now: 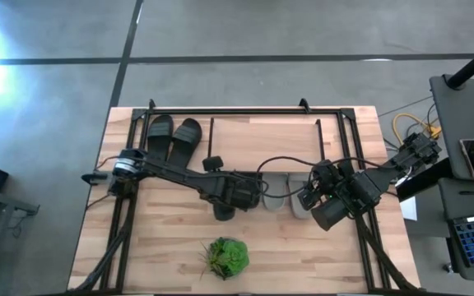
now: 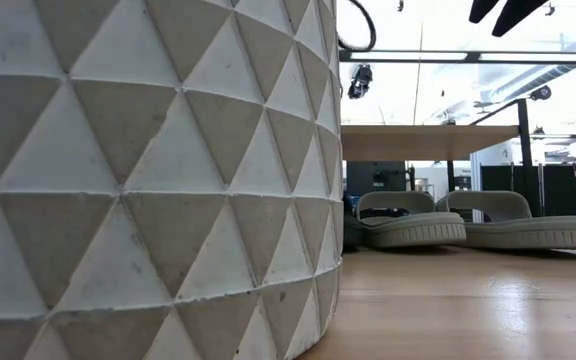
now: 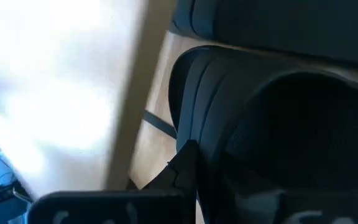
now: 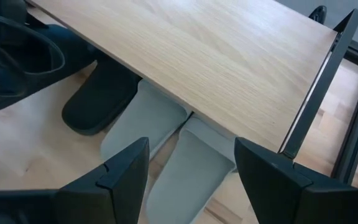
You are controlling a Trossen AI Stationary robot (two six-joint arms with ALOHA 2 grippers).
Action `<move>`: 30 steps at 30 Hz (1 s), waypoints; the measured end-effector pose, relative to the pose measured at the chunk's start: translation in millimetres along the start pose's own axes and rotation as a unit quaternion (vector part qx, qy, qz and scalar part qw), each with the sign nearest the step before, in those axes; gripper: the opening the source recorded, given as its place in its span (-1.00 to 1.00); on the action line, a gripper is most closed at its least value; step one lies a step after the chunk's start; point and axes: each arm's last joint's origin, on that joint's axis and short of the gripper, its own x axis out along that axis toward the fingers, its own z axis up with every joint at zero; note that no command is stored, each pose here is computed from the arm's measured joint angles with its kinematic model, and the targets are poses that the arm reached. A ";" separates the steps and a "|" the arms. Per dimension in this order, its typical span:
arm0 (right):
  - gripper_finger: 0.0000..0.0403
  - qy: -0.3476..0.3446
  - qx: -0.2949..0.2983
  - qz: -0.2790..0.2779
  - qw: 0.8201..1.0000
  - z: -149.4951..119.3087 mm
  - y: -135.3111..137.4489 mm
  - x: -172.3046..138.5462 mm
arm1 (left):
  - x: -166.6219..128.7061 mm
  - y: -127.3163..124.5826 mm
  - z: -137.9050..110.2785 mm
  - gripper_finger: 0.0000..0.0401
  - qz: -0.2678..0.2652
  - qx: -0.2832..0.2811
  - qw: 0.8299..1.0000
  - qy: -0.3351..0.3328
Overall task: Pick and place slides into the shelf
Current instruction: Put the black slide under the shelf
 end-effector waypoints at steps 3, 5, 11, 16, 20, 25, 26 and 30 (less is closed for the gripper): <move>0.13 0.000 -0.003 0.000 1.000 0.0 0.0 0.0 | 9.9 -3.0 -4.9 -1.00 0.006 0.001 1.000 0.005; 0.13 0.000 -0.004 0.000 1.000 0.0 0.0 0.0 | 17.0 -6.7 -8.2 -1.00 0.008 -0.001 1.000 0.002; 0.13 0.000 -0.004 0.000 1.000 0.0 0.0 0.0 | 29.1 -10.9 -13.2 -1.00 0.048 0.001 0.998 -0.027; 0.13 0.000 -0.004 0.000 1.000 0.0 0.0 0.1 | 30.8 -12.9 -9.7 -1.00 0.055 0.024 0.997 -0.048; 0.13 0.000 -0.004 0.000 1.000 0.0 0.0 0.1 | 32.0 -14.0 -8.9 -1.00 0.055 0.028 0.997 -0.055; 0.13 0.000 -0.002 0.000 1.000 0.0 0.0 0.1 | 32.6 -14.2 -9.3 -0.95 0.056 0.028 0.997 -0.055; 0.13 0.000 -0.001 0.000 1.000 0.0 0.0 0.1 | 32.6 -14.1 -9.2 -0.91 0.056 0.027 0.997 -0.055; 0.13 0.000 -0.001 0.000 1.000 0.0 0.0 0.1 | 32.6 -14.2 -8.0 -0.68 0.054 0.003 0.997 -0.061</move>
